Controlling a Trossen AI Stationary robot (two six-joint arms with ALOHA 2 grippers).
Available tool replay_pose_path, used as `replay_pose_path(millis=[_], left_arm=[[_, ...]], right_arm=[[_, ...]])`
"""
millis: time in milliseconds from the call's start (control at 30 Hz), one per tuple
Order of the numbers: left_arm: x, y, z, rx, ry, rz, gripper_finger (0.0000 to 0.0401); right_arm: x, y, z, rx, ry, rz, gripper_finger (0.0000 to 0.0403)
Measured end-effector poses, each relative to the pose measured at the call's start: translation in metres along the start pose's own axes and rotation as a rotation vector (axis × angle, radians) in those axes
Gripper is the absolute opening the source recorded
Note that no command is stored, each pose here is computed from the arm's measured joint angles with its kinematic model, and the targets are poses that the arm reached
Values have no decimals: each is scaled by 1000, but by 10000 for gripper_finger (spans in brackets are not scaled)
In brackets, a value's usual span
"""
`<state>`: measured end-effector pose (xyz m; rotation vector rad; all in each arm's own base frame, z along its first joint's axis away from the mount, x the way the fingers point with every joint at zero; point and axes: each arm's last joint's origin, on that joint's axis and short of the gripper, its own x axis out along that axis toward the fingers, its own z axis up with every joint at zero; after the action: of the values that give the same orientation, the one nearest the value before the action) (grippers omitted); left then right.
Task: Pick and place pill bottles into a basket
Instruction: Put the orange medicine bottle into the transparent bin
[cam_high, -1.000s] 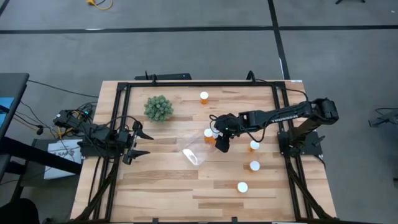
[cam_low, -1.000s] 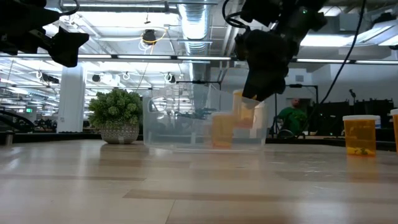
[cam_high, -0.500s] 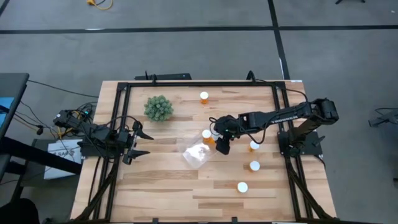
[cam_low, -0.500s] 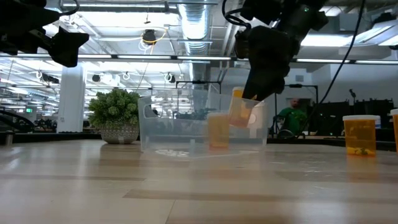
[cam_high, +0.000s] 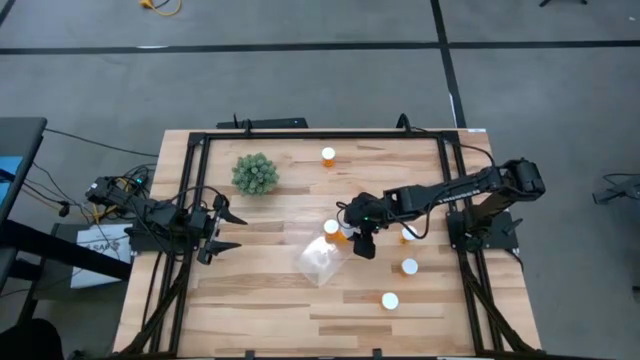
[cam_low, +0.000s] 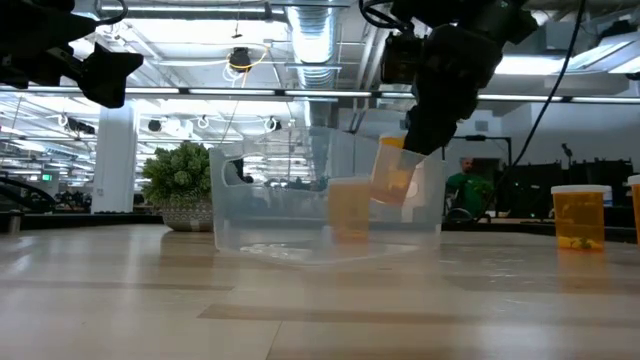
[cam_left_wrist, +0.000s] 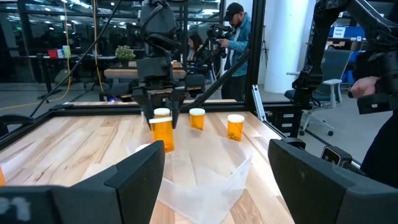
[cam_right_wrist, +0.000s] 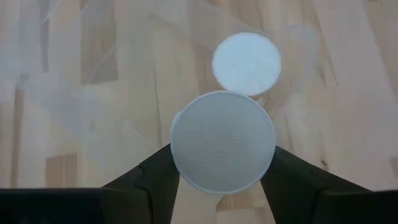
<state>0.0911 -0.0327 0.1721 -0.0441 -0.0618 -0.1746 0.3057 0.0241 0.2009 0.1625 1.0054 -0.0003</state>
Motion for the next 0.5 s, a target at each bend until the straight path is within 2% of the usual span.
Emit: replay_pose_path(millis=[300, 500], left_arm=[[0, 0, 0, 0, 0, 0, 277], [0, 0, 0, 0, -1, 0, 277]], right_arm=[[-11, -17, 18, -46, -30, -77, 189], [-22, -16, 30, -56, -37, -71, 195]])
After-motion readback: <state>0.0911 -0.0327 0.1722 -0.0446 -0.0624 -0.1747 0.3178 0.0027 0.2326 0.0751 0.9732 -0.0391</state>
